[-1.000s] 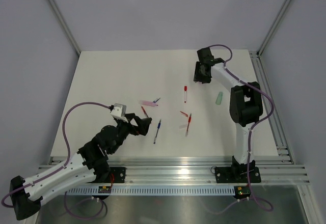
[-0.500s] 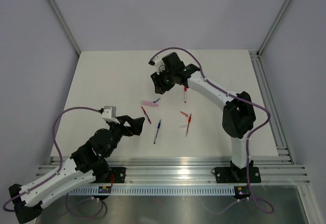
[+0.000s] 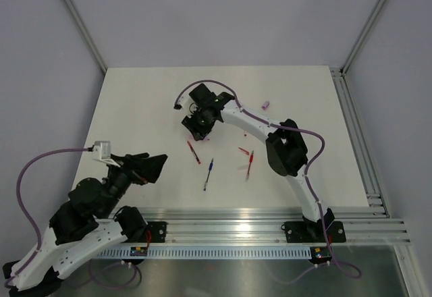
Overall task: Insert the pens into the pen caps
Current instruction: Pick up the pen from the center of the board.
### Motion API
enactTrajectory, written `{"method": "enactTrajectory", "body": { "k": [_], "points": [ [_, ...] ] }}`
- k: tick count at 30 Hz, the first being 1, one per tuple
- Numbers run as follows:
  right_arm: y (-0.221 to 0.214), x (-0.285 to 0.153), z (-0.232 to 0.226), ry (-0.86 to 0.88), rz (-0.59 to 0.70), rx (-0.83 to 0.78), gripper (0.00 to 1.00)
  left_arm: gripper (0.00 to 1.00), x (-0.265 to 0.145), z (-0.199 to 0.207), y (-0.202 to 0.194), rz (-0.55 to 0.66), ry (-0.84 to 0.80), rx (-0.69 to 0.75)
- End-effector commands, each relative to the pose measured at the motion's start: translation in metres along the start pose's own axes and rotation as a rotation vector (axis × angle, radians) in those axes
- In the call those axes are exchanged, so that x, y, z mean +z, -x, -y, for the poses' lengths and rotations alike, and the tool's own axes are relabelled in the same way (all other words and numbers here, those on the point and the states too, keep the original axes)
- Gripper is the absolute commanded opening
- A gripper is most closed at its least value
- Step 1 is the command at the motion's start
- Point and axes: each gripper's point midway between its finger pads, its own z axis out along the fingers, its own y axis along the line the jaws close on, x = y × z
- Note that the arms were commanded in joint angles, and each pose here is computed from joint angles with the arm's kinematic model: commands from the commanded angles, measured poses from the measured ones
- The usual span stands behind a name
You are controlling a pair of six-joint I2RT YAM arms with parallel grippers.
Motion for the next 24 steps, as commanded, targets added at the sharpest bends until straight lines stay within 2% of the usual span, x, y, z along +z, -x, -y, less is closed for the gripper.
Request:
{"method": "enactTrajectory", "body": {
  "k": [1, 9, 18, 24],
  "points": [
    [0.013, -0.001, -0.003, -0.011, 0.008, -0.084, 0.53, 0.99, -0.024, -0.002, 0.016, -0.038, 0.010, 0.078],
    [0.016, 0.019, 0.010, -0.029, -0.030, -0.112, 0.54, 0.99, -0.051, -0.014, 0.039, -0.029, 0.034, 0.223],
    [0.003, 0.036, 0.021, -0.060, -0.085, -0.130, 0.50, 0.99, -0.059, -0.037, 0.044, 0.097, 0.061, 0.181],
    [-0.004, 0.044, 0.024, -0.066, -0.101, -0.131, 0.49, 0.99, -0.057, -0.039, 0.041, 0.091, 0.070, 0.187]
  ]
}}
